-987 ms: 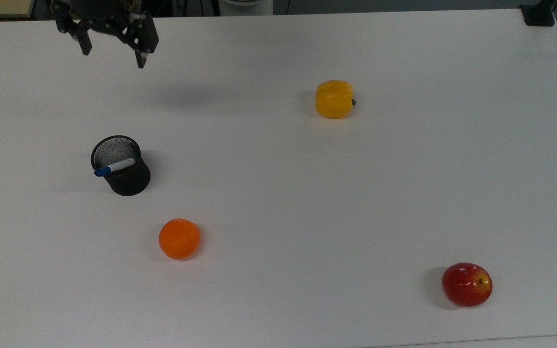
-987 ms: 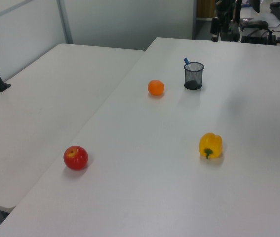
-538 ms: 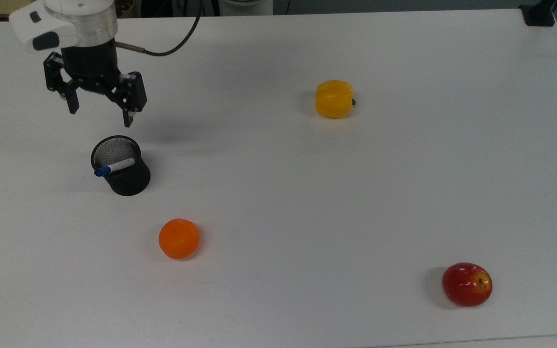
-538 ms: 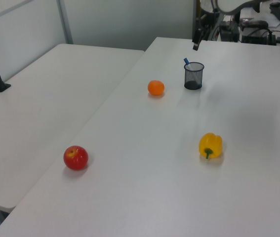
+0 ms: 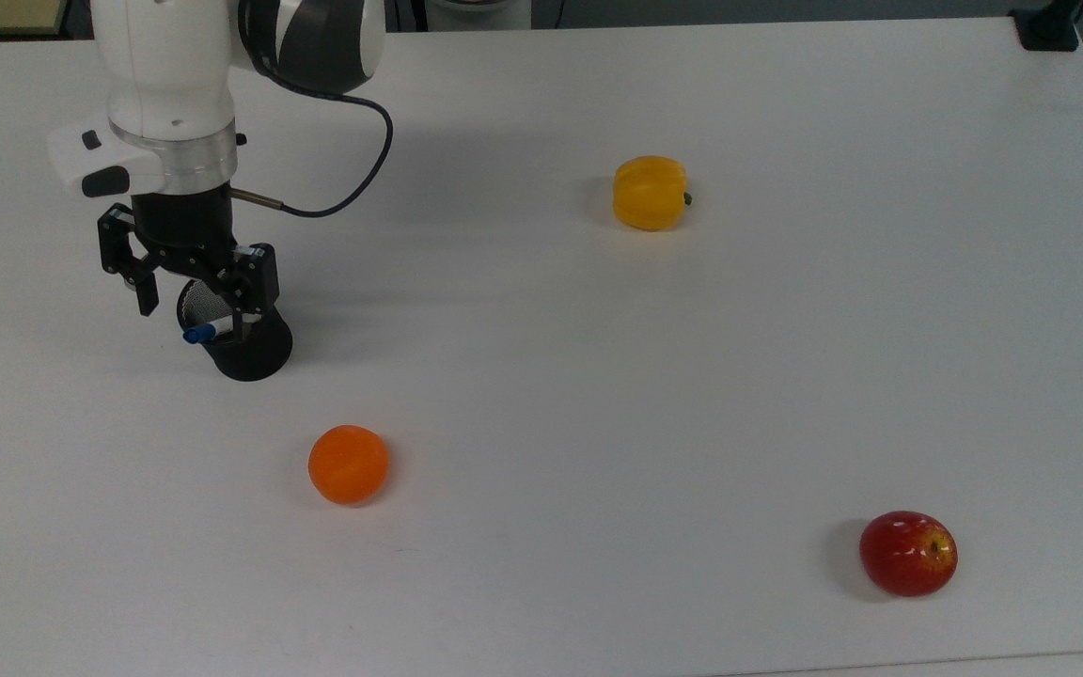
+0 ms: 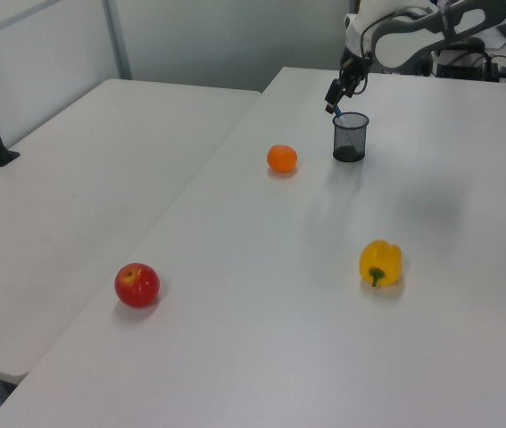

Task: Take marker pen
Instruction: 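Lower the gripper into the cup and close on the blue-capped marker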

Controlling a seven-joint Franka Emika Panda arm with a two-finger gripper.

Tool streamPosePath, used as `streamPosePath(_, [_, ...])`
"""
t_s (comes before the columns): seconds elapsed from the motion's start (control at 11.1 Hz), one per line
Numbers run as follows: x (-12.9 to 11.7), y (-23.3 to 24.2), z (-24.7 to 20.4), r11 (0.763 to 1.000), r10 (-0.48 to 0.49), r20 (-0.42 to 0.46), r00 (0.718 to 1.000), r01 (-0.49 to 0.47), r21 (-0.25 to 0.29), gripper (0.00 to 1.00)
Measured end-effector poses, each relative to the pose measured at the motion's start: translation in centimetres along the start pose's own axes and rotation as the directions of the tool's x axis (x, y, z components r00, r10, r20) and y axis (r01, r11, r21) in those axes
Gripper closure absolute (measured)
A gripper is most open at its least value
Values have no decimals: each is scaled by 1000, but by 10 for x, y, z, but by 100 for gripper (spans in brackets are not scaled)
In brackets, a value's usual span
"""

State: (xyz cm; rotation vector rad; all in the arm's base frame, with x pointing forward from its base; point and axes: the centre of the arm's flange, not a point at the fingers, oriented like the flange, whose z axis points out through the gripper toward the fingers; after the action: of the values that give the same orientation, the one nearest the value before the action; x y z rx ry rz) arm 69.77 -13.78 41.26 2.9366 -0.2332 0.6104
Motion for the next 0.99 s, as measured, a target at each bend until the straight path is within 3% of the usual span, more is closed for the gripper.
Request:
streamPosePath(0.09, [-1, 0, 5, 1000, 0, 0, 1000, 0, 0, 20])
streamPosePath(0.27, [-1, 0, 6, 1000, 1, -1, 1000, -1, 0, 30])
streamPosePath(0.36, [0, 0, 5, 1000, 1, -2, 1000, -1, -1, 47])
streamPosePath(0.45, [0, 1, 5, 1000, 2, -2, 1000, -2, -1, 55])
streamPosePath(0.72, [0, 1, 5, 1000, 3, -1, 1000, -3, -1, 70])
streamPosePath(0.99, [0, 2, 5, 1000, 3, -2, 1000, -3, -1, 72])
